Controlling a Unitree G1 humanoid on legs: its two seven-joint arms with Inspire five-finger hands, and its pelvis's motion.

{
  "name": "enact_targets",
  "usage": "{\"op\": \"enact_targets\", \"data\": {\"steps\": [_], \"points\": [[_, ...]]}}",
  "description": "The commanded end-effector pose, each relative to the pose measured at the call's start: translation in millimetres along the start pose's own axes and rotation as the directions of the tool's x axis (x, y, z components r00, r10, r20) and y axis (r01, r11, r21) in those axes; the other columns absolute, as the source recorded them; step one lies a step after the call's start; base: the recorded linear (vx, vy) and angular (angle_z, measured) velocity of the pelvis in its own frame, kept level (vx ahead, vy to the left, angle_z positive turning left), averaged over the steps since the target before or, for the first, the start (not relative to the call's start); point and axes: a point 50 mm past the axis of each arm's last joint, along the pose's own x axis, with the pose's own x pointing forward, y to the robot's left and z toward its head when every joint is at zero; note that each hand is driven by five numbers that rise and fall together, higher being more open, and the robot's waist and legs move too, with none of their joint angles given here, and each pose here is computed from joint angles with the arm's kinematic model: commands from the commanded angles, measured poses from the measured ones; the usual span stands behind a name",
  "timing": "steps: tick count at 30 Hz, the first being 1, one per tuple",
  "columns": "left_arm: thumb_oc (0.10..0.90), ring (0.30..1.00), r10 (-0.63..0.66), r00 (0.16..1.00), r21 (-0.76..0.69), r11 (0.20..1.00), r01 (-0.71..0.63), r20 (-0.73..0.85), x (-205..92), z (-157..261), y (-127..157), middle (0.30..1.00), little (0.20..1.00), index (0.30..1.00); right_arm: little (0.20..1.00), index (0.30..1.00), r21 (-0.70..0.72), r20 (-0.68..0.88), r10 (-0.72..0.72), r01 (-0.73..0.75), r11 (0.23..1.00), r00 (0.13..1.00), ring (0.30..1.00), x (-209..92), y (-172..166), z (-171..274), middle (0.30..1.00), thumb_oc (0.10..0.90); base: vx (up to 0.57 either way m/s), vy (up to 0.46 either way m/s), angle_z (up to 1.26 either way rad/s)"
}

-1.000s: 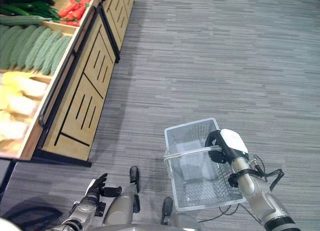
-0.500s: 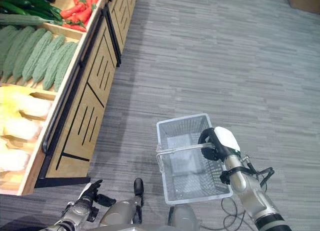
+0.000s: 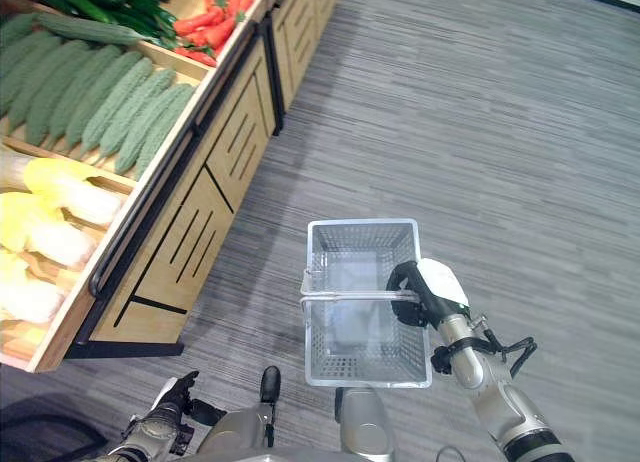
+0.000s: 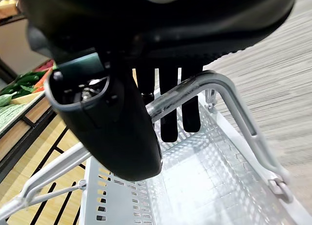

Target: Get the vegetables into the basket

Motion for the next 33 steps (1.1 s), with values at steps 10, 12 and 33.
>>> {"op": "enact_targets", "data": {"steps": [10,12,33], "points": [[0.900,1.000,0.069,0.996,-0.065,0.996,-0.065,0.063,4.1,22.0,11.9,1.000,1.000,1.000,0.300,0.300,-0.017,0.149,-0.303,0.309,0.951,0.941,0.300,-2.8,-75.2,15.1,0.300,0.400,0.16,-0.179,0.83],[0.900,1.000,0.077,0.995,-0.057,0.996,-0.074,0.059,4.5,22.4,13.3,1.000,1.000,1.000,0.300,0.300,-0.018,0.138,-0.317,0.323,0.946,0.938,0.300,-4.9,-75.5,13.7,0.300,0.400,0.16,0.036,1.17],[0.900,1.000,0.102,0.994,-0.033,0.994,-0.101,0.027,2.9,6.0,32.1,1.000,1.000,1.000,0.300,0.300,0.060,0.126,-0.254,0.248,0.967,0.959,0.300,9.3,-46.6,25.2,0.300,0.400,0.20,0.194,0.18]]}}
